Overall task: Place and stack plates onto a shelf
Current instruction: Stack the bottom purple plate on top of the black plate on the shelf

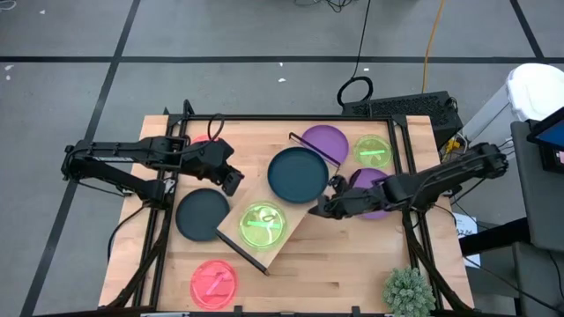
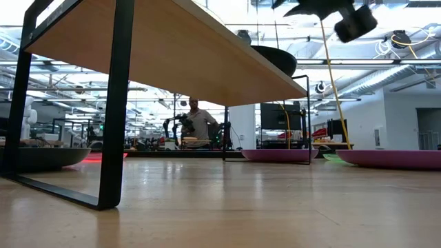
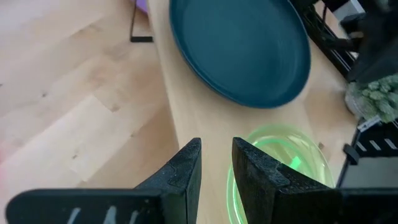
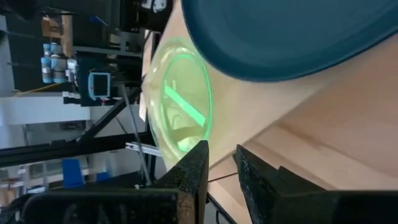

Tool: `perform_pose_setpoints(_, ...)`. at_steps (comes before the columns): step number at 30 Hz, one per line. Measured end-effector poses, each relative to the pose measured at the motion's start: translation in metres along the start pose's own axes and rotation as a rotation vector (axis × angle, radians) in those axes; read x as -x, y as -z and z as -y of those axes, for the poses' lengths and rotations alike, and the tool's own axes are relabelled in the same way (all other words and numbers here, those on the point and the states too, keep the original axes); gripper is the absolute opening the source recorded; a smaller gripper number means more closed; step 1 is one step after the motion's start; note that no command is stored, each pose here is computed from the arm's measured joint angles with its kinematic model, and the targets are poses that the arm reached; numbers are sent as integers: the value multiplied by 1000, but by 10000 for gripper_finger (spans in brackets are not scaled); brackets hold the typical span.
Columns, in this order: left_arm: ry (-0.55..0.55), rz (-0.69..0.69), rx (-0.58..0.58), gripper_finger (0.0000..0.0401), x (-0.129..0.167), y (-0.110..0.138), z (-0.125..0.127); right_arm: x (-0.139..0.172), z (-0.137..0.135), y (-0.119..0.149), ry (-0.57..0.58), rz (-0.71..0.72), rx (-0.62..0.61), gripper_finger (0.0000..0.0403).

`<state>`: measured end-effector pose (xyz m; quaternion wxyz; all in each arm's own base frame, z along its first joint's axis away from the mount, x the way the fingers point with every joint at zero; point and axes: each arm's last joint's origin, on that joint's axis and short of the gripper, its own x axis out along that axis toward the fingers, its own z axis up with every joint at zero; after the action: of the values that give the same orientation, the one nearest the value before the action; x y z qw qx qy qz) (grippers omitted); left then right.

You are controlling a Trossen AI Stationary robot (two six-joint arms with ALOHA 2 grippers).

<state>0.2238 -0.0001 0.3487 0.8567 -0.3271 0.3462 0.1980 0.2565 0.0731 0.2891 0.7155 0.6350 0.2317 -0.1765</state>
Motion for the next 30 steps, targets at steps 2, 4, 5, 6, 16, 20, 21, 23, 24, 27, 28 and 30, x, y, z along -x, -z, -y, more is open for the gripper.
perform_pose_setpoints(2,-7,5,8,95,0,-1,-2,12,1,-4,10,7,-1,69)
perform_pose_setpoints(4,-15,9,16,95,-1,-3,-4,23,2,-7,16,9,0,68)
perform_pose_setpoints(5,-18,11,19,95,-1,-4,-5,28,3,-8,22,13,0,68)
perform_pose_setpoints(6,-22,14,22,95,-1,-5,-6,33,4,-10,28,19,2,68)
perform_pose_setpoints(16,-50,34,43,95,-2,-13,-14,71,17,-34,91,128,-5,68)
perform_pose_setpoints(20,-58,41,54,95,-2,-15,-17,81,24,-43,142,159,-13,68)
perform_pose_setpoints(21,-60,41,57,95,-2,-16,-17,82,26,-44,155,165,-12,68)
perform_pose_setpoints(23,-49,28,77,95,-2,-17,-19,85,29,-48,178,179,-8,68)
perform_pose_setpoints(24,-41,16,90,95,-2,-17,-20,85,29,-49,184,183,-5,68)
perform_pose_setpoints(27,-40,-43,133,95,-2,-16,-26,85,32,-52,214,192,6,68)
perform_pose_setpoints(28,-44,-63,139,95,-2,-15,-27,85,33,-54,219,196,8,68)
perform_pose_setpoints(30,-59,-95,142,95,-2,-14,-30,86,35,-56,239,207,3,68)
